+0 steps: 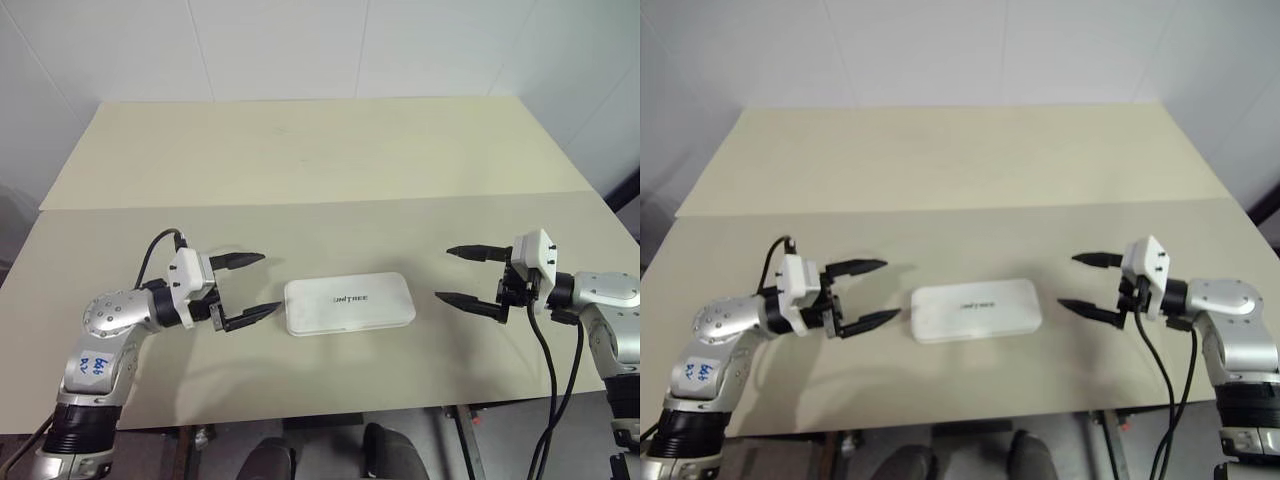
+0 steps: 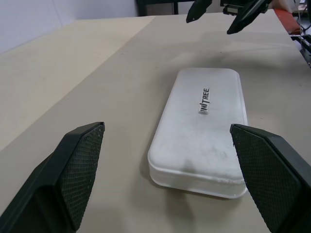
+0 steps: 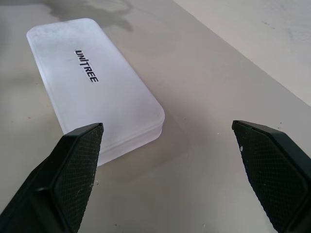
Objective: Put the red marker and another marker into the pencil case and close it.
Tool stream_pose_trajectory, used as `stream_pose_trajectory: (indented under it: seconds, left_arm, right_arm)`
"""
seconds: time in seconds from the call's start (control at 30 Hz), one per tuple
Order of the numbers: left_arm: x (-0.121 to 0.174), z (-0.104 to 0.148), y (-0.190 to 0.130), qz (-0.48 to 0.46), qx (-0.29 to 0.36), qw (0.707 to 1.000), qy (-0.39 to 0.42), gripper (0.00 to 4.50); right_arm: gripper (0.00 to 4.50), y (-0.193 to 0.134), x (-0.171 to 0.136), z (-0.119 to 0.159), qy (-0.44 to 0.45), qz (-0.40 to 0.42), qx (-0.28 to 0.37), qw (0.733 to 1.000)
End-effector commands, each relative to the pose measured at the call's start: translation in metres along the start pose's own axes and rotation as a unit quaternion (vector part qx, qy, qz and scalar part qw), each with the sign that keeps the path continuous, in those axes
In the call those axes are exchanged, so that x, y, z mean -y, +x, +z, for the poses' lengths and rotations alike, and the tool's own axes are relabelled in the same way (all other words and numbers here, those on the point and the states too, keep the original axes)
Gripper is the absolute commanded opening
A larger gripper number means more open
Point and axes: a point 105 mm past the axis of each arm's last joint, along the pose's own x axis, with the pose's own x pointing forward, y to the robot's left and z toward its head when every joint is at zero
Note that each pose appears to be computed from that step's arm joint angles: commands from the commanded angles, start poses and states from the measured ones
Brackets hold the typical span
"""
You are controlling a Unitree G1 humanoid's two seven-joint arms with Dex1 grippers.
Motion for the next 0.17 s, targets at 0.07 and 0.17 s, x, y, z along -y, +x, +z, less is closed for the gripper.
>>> stream_pose_trajectory:
  seconds: [0.07,0.17]
  left_arm:
    - [-0.0018,0.0035,-0.009,0.018,-0.001,1.0,0.011,4.43]
    - [-0.0025,0.0044,-0.0088,0.02,-0.001,1.0,0.012,4.43]
  right_arm:
    - [4.5,-0.0049,-0.0004,0.0136,-0.028,0.004,0.003,1.0]
    - [4.5,-0.0019,-0.0006,0.014,-0.03,0.006,0.004,1.0]
